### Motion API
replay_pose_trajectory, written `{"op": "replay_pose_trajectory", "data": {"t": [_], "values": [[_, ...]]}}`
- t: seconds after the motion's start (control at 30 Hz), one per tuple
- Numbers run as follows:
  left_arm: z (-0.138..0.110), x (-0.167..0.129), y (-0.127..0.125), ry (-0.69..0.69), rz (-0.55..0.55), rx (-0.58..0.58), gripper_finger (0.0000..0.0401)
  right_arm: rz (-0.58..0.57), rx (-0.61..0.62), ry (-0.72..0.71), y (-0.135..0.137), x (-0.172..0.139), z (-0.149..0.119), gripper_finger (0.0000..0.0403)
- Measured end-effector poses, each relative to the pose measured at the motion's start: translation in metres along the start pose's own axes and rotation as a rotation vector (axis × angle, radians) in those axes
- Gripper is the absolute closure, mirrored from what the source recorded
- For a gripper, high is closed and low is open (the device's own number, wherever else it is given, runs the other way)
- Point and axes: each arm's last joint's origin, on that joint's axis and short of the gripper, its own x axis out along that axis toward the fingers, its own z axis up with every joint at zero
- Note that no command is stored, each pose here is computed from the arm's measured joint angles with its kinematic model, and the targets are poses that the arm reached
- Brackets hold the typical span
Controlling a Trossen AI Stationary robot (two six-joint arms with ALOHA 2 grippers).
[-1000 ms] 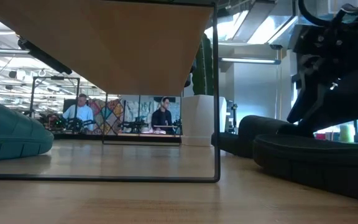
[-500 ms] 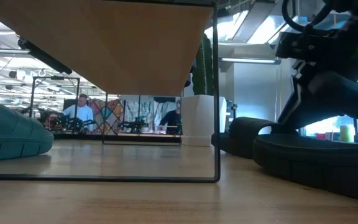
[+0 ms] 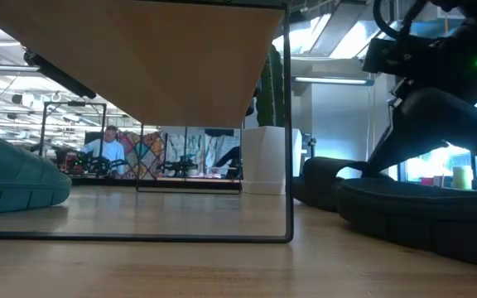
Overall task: Pick and place slides into the shelf
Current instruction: Put the black slides under the shelf
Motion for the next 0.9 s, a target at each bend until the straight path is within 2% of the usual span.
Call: {"op": "replay_pose_trajectory", "data": {"t": [0.17, 0.3, 0.5, 0.67, 0.77, 0.9], "values": [[0.000, 0.000, 0.000, 0.000, 0.000, 0.000, 0.0177, -0.003, 0.119, 0.005, -0.001, 0.001, 0.004, 0.0399], [0.000, 0.000, 0.000, 0.000, 0.000, 0.000, 0.0177, -0.038, 0.182, 0.039, -0.004, -0.010, 0.016, 0.0401], [0.000, 0.000, 0.000, 0.001, 0.000, 0.000, 0.0177, -0.143, 0.330, 0.109, -0.017, -0.049, 0.053, 0.0401], [0.000, 0.000, 0.000, 0.001, 0.000, 0.000, 0.0177, -0.156, 0.471, 0.126, -0.029, -0.082, 0.086, 0.0402], [0.000, 0.000, 0.000, 0.001, 0.000, 0.000, 0.0177, -0.146, 0.500, 0.118, -0.034, -0.094, 0.099, 0.0402], [0.000, 0.000, 0.000, 0.001, 0.000, 0.000, 0.0177, -0.148, 0.504, 0.139, -0.038, -0.094, 0.103, 0.0403]]}}
